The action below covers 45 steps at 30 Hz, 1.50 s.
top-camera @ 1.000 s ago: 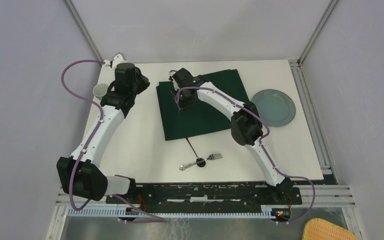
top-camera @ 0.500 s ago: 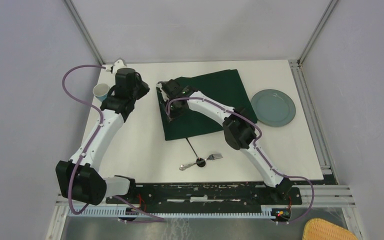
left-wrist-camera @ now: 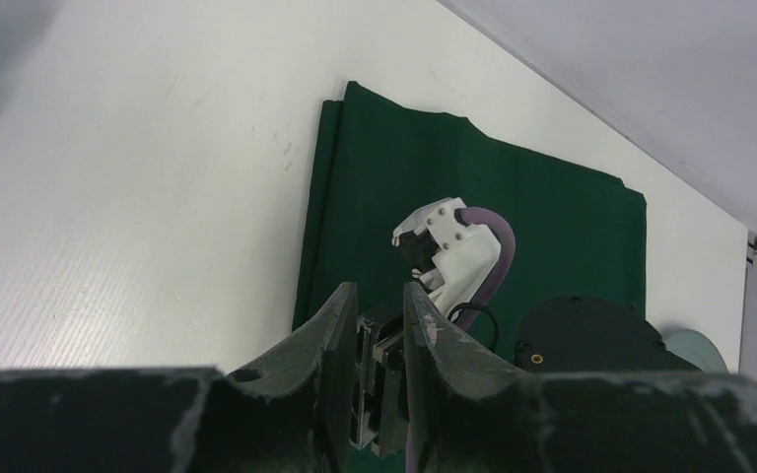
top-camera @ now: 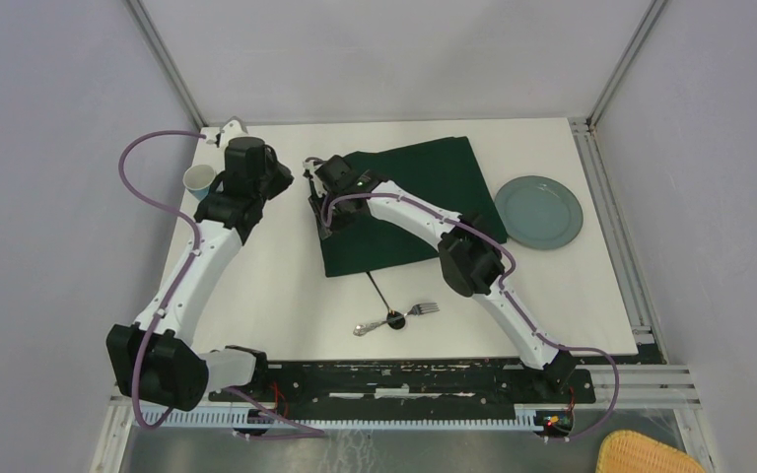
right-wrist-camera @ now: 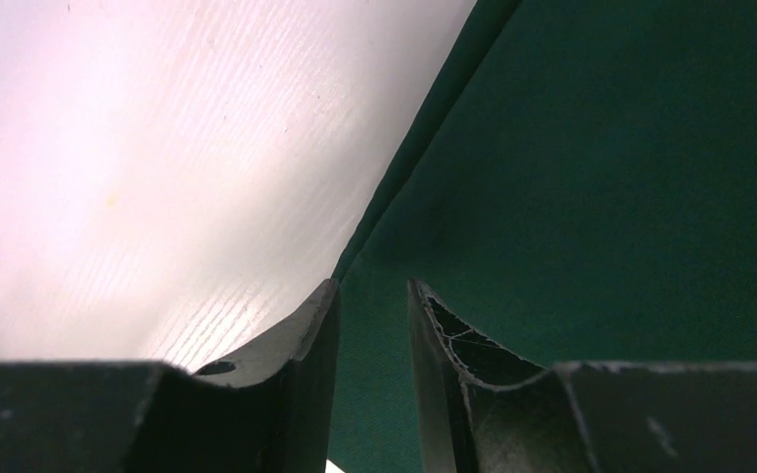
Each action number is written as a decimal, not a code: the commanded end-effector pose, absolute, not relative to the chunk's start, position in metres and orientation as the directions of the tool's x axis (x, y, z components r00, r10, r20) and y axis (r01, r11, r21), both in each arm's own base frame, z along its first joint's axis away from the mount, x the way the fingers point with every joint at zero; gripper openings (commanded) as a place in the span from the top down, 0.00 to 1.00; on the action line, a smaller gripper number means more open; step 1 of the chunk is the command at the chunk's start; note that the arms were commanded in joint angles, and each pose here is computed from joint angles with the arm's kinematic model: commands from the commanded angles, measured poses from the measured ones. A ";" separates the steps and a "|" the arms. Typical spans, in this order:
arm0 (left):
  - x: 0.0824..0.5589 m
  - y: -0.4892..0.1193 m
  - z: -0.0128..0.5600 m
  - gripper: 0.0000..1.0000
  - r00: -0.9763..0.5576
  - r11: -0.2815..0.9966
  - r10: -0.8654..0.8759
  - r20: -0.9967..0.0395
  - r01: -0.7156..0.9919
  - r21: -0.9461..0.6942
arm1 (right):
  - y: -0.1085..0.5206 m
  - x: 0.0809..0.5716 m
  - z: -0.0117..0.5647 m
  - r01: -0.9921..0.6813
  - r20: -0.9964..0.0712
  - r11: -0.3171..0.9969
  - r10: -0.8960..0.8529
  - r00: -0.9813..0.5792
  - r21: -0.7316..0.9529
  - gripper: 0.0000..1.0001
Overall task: Set the dinner table for one person
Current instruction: Adjust the napkin at the center of the board.
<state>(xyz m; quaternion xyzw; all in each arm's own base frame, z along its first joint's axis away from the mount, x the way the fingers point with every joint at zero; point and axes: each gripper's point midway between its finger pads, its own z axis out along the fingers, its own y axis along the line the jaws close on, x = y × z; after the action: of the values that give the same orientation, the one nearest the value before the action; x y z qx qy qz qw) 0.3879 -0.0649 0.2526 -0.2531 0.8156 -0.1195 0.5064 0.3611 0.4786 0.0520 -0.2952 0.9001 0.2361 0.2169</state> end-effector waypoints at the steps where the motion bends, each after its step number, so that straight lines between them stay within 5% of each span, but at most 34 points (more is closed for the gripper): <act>1: 0.383 -0.061 0.264 0.69 -0.341 0.856 -0.512 -0.788 -0.270 -0.440 | 0.496 0.373 0.075 -0.653 -0.601 0.687 -0.386 -0.700 0.318 0.62; 20: 0.387 -0.062 0.262 0.69 -0.347 0.857 -0.513 -0.785 -0.270 -0.440 | 0.488 0.348 0.022 -0.632 -0.493 0.697 -0.442 -0.750 0.338 0.63; 27: 0.389 -0.063 0.263 0.69 -0.346 0.856 -0.514 -0.785 -0.268 -0.442 | 0.486 0.339 0.013 -0.628 -0.463 0.692 -0.453 -0.762 0.356 0.99; 45: 0.392 -0.065 0.261 0.69 -0.345 0.851 -0.522 -0.780 -0.267 -0.452 | 0.478 0.294 0.054 -0.655 -0.472 0.659 -0.474 -0.744 0.370 1.00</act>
<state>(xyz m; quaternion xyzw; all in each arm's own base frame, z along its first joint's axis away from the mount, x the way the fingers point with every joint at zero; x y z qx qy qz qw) 0.3841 -0.0638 0.2489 -0.2535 0.8201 -0.1153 0.4998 0.3142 0.4738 0.0253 -0.3041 0.9029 0.2534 0.1676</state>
